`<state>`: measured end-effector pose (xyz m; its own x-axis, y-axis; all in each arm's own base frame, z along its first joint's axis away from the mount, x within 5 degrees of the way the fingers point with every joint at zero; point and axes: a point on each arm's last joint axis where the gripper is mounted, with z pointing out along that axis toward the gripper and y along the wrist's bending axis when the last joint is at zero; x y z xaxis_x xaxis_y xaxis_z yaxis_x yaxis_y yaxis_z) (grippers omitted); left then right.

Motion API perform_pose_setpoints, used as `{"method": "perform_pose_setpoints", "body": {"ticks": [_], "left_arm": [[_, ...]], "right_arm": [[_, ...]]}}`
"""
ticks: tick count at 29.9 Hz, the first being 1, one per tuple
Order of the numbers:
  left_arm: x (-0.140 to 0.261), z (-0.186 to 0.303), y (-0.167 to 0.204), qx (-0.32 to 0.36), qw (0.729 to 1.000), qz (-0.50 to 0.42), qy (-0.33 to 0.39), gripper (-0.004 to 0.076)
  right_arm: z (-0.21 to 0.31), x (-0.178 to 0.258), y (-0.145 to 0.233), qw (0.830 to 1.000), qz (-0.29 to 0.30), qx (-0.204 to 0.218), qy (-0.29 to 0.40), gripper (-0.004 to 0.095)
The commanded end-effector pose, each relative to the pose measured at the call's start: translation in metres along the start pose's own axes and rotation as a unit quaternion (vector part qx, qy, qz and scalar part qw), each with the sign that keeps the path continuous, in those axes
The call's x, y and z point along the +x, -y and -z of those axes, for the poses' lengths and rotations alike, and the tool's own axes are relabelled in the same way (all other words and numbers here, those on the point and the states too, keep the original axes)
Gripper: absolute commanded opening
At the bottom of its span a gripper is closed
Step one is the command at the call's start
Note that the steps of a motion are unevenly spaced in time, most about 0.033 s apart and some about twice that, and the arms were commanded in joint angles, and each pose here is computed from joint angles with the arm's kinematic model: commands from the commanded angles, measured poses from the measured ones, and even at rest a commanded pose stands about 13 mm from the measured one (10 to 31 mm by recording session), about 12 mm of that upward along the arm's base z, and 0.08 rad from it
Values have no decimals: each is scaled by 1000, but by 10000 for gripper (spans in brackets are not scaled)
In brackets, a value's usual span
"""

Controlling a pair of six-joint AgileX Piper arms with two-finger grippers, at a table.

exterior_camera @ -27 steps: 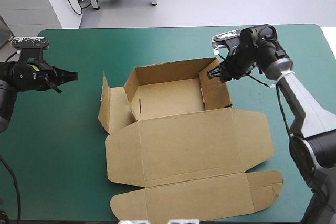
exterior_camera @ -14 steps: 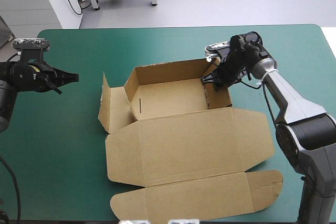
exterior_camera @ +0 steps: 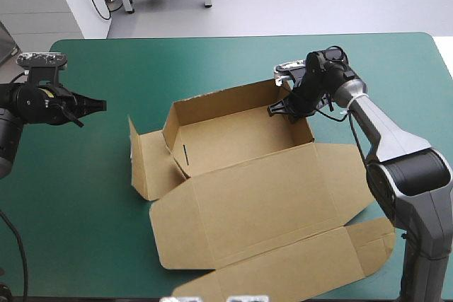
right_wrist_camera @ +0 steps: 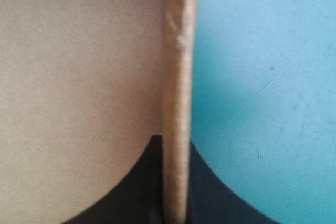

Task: Fold the box

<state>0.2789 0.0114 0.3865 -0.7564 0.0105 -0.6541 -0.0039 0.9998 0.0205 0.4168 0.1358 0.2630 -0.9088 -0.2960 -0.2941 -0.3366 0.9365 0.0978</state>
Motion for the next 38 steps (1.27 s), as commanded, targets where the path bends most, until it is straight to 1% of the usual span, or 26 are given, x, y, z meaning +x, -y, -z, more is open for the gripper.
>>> {"method": "perform_pose_setpoints", "body": {"ticks": [1,4,7,11,15,20,24,26,29,31,34,38], "left_arm": [[-8,16,0,-2,999,1,48,6],[-8,8,-1,-1,1000,4,31,6],[-8,-4,-9,19,999,48,17,7],[-8,-17,-24,86,990,110,3,8],[-8,-33,-38,137,977,160,-9,7],[-10,-53,-36,191,964,185,-20,7],[-18,-61,-28,262,942,210,2,7],[-22,-63,-24,298,929,218,12,7],[-27,-61,-18,353,908,225,27,7],[-30,-61,-14,371,899,231,33,7],[-34,-58,-4,402,885,232,39,7],[-39,-48,12,473,853,215,51,7]], "right_arm": [[33,-5,-1,999,2,2,52,-20],[37,-5,-1,998,-4,2,58,-19],[49,-5,3,997,-17,-10,73,-19],[70,-2,18,993,-49,-27,101,-19],[96,3,33,987,-70,-48,133,-19],[130,11,44,979,-84,-64,176,-19],[159,21,54,969,-99,-79,212,-19],[172,25,55,963,-101,-95,231,-19],[190,30,55,951,-103,-130,262,-19],[197,31,54,946,-103,-134,277,-18],[201,31,52,943,-101,-135,287,-18],[201,29,45,941,-96,-142,291,-19]]}}
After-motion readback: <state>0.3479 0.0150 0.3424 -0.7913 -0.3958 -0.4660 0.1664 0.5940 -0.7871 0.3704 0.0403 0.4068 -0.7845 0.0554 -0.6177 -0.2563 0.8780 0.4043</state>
